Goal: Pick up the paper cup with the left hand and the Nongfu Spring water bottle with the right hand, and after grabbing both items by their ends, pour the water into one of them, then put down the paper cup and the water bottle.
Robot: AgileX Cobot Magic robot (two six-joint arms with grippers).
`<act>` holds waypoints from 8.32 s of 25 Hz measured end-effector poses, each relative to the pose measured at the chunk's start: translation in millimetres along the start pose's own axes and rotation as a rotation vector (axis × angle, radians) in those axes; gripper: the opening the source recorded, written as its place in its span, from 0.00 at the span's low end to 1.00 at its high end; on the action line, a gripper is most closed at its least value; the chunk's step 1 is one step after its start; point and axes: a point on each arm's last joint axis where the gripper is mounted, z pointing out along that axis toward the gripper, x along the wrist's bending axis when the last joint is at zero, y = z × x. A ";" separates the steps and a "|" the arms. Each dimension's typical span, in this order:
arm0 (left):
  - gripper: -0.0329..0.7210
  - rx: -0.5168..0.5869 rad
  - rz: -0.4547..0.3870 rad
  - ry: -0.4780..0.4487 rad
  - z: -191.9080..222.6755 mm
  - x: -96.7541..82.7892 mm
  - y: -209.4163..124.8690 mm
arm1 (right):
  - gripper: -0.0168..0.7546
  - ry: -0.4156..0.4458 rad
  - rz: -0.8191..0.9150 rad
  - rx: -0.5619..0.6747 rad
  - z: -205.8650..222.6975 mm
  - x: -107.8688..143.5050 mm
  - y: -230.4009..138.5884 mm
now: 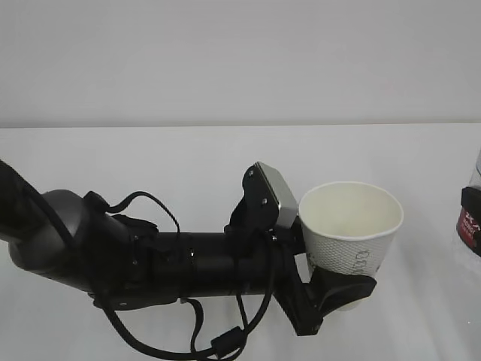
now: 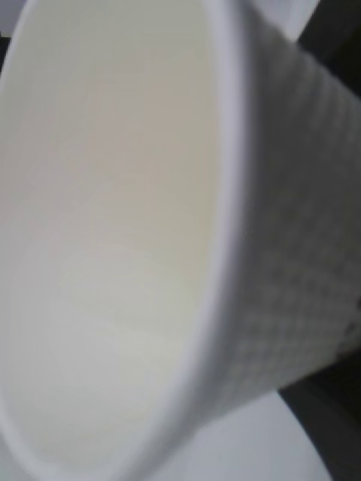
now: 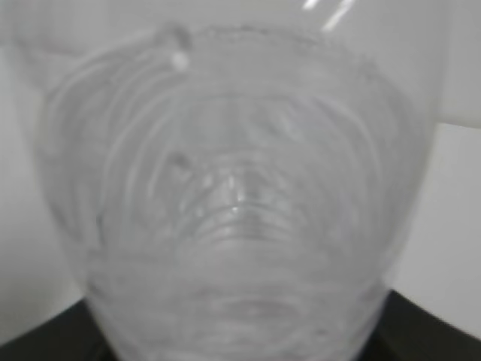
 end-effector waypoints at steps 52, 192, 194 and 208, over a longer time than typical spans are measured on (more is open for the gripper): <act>0.77 0.006 0.016 -0.049 23.2 -8.5 -6.3 | 0.56 -0.011 -0.654 -0.043 4.9 -2.4 18.1; 0.75 -0.003 0.051 -0.080 28.3 -10.9 -0.3 | 0.56 -0.159 -1.339 -0.172 4.3 -4.2 33.1; 0.75 -0.003 0.051 -0.080 28.3 -10.9 -0.3 | 0.56 -0.159 -1.340 -0.171 4.3 -4.2 33.1; 0.75 -0.003 0.051 -0.080 28.3 -10.9 -0.3 | 0.56 -0.164 -1.343 -0.170 4.3 -4.5 33.3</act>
